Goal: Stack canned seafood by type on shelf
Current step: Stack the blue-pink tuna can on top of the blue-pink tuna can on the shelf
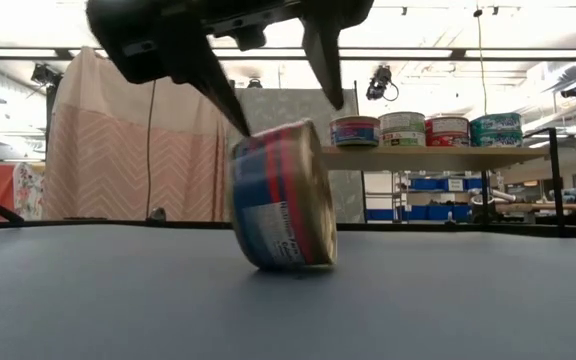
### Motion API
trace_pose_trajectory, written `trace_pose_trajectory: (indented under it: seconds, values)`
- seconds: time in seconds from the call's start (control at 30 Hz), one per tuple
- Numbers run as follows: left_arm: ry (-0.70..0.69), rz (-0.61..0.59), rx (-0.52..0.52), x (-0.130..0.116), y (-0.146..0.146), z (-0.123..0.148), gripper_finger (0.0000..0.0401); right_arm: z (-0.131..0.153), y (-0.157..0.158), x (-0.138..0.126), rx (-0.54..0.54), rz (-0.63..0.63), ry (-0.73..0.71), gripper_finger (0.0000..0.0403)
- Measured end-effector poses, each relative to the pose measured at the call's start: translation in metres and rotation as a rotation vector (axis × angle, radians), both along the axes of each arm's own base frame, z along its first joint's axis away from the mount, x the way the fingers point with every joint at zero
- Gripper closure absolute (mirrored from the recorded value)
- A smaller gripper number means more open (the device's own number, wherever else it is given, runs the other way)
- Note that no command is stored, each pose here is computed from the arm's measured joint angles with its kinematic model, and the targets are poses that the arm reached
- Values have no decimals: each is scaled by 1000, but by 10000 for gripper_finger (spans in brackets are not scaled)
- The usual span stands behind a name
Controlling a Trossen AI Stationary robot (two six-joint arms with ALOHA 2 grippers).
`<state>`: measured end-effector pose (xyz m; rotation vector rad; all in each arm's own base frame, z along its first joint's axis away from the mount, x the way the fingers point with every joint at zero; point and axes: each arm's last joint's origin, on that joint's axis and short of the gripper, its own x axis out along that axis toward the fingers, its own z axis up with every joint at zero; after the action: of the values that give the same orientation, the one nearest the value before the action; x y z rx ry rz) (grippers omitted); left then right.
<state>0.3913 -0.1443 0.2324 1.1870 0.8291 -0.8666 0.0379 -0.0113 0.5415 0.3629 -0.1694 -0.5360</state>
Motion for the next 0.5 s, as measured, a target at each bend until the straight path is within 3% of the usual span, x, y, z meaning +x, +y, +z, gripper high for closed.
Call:
trace_pose_trajectory:
  seconds: [0.5]
  values:
    - [61, -5, -57, -4, -3, -2, 107, 0, 0, 0, -1, 4, 0, 396]
